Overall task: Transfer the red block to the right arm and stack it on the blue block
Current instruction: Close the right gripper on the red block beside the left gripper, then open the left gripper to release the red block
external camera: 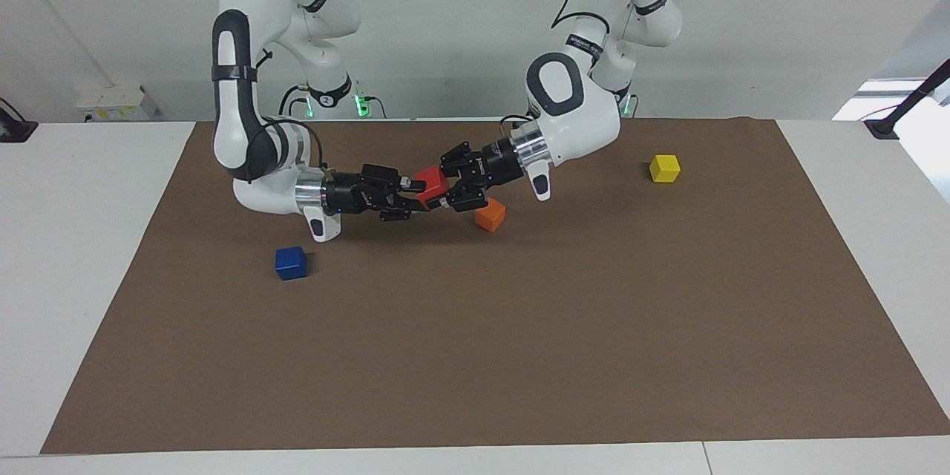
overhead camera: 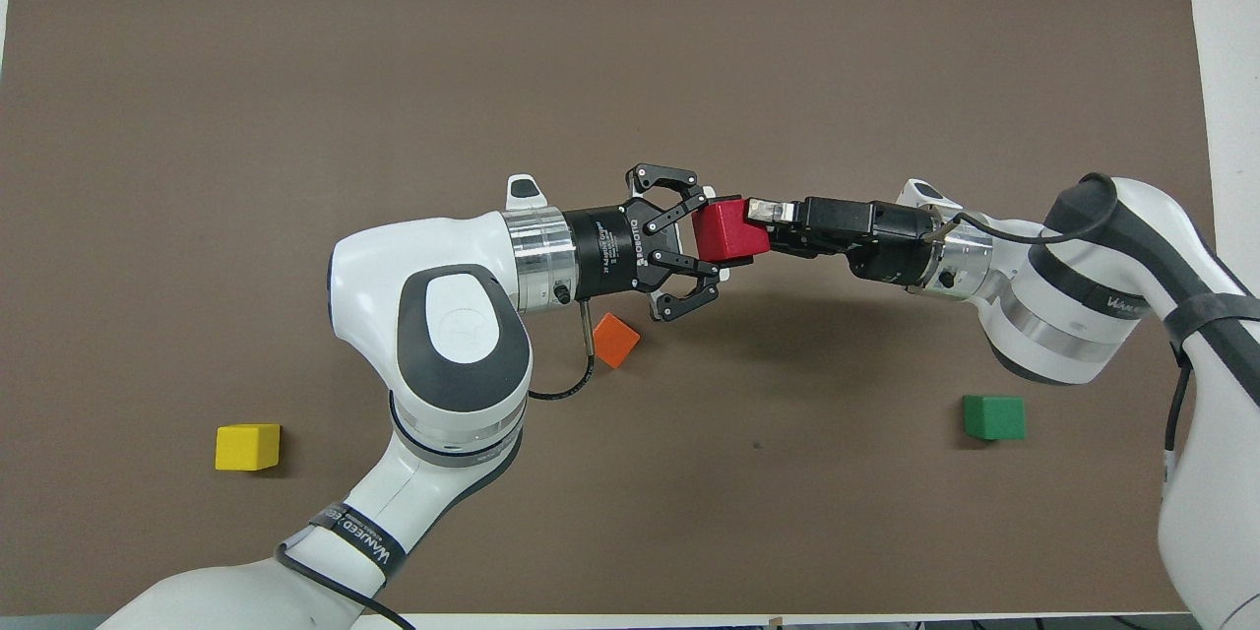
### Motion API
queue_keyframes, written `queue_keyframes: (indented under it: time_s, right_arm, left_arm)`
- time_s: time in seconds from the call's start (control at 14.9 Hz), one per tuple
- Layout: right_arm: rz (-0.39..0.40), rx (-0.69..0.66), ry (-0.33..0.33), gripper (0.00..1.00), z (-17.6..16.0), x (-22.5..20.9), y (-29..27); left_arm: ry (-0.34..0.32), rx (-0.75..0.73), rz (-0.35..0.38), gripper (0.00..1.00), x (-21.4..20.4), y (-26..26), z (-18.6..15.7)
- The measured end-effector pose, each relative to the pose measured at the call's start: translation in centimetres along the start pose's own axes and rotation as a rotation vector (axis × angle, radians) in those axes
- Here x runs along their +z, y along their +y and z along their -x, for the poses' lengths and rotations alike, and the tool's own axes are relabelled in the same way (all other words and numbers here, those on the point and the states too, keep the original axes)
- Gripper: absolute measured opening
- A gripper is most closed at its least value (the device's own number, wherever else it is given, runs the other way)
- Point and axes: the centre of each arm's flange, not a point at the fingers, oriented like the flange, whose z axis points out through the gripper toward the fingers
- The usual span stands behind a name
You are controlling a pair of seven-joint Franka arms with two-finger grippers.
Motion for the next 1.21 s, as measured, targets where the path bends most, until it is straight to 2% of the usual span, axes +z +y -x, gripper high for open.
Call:
queue_keyframes:
  time_s: [0.94, 1.01, 1.08, 1.21]
  right_arm:
    - [0.003, 0.003, 0.008, 0.58, -0.01, 0.14, -0.08]
    - [0.004, 0.006, 0.009, 0.58, -0.02, 0.15, -0.07]
    - [0.012, 0.013, 0.013, 0.58, -0.03, 0.18, 0.04]
    - [0.023, 0.018, 0.018, 0.58, 0.01, 0.35, 0.2]
  left_arm:
    - [-0.001, -0.003, 0.003, 0.56, -0.1, 0.13, 0.0]
    - [-0.001, -0.002, 0.003, 0.58, -0.09, 0.12, 0.02]
    - [-0.002, 0.002, 0.002, 0.65, -0.03, 0.07, 0.09]
    - [-0.003, 0.005, 0.0, 0.85, 0.05, 0.0, 0.22]
